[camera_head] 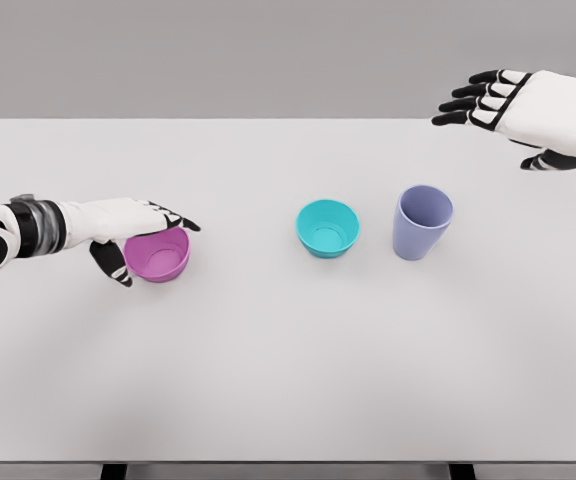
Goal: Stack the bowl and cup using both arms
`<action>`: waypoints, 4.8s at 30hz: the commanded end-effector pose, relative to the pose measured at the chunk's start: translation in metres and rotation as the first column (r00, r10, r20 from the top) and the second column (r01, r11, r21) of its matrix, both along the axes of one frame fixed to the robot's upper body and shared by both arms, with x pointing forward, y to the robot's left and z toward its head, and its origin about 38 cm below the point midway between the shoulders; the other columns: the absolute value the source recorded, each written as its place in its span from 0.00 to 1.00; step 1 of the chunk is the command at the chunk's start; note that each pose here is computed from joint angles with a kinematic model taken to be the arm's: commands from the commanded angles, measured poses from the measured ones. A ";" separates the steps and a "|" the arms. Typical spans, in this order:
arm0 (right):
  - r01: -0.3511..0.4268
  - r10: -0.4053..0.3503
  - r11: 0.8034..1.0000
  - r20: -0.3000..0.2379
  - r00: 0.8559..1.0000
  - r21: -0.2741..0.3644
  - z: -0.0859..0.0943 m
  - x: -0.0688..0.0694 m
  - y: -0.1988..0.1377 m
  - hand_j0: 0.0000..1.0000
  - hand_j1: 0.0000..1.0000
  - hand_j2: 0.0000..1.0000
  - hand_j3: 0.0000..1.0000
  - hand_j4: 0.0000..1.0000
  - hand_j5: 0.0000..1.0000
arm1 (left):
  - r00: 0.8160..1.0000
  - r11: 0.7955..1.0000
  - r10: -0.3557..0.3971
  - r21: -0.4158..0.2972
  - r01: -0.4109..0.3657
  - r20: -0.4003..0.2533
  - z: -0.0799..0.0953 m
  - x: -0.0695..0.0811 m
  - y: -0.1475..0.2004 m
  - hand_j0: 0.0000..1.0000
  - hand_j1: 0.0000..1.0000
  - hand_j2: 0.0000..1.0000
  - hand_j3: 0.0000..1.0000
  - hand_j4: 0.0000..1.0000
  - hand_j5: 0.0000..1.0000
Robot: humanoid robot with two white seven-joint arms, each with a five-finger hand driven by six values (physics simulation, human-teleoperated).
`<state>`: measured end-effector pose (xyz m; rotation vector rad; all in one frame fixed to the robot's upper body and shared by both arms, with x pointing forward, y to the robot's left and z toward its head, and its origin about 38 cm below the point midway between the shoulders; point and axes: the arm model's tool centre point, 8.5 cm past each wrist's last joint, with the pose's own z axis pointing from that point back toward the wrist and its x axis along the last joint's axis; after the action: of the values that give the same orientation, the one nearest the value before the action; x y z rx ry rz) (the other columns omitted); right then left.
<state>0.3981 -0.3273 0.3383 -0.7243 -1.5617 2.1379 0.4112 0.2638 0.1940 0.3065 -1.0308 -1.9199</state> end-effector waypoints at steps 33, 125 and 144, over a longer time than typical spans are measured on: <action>0.002 -0.002 1.000 -0.003 1.000 0.005 0.000 0.000 0.000 1.00 1.00 1.00 1.00 1.00 1.00 | 1.000 1.000 0.009 -0.001 -0.009 -0.007 -0.008 0.006 -0.003 0.76 0.76 0.76 0.76 0.76 0.76; 0.018 -0.018 1.000 -0.026 1.000 0.006 -0.008 0.002 -0.005 1.00 1.00 1.00 1.00 1.00 1.00 | 0.961 0.953 -0.241 -0.157 0.261 0.135 0.036 0.038 -0.186 0.66 0.66 0.66 0.66 0.66 0.66; 0.023 -0.023 1.000 -0.027 0.999 -0.002 -0.008 0.001 -0.007 1.00 1.00 1.00 1.00 1.00 1.00 | 0.962 0.957 -0.243 -0.127 0.259 0.127 0.023 0.049 -0.214 0.66 0.66 0.66 0.66 0.66 0.66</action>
<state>0.3999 -0.3327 0.3307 -0.7082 -1.5370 2.1275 0.4596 0.0512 0.2176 0.2078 -1.3283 -2.0603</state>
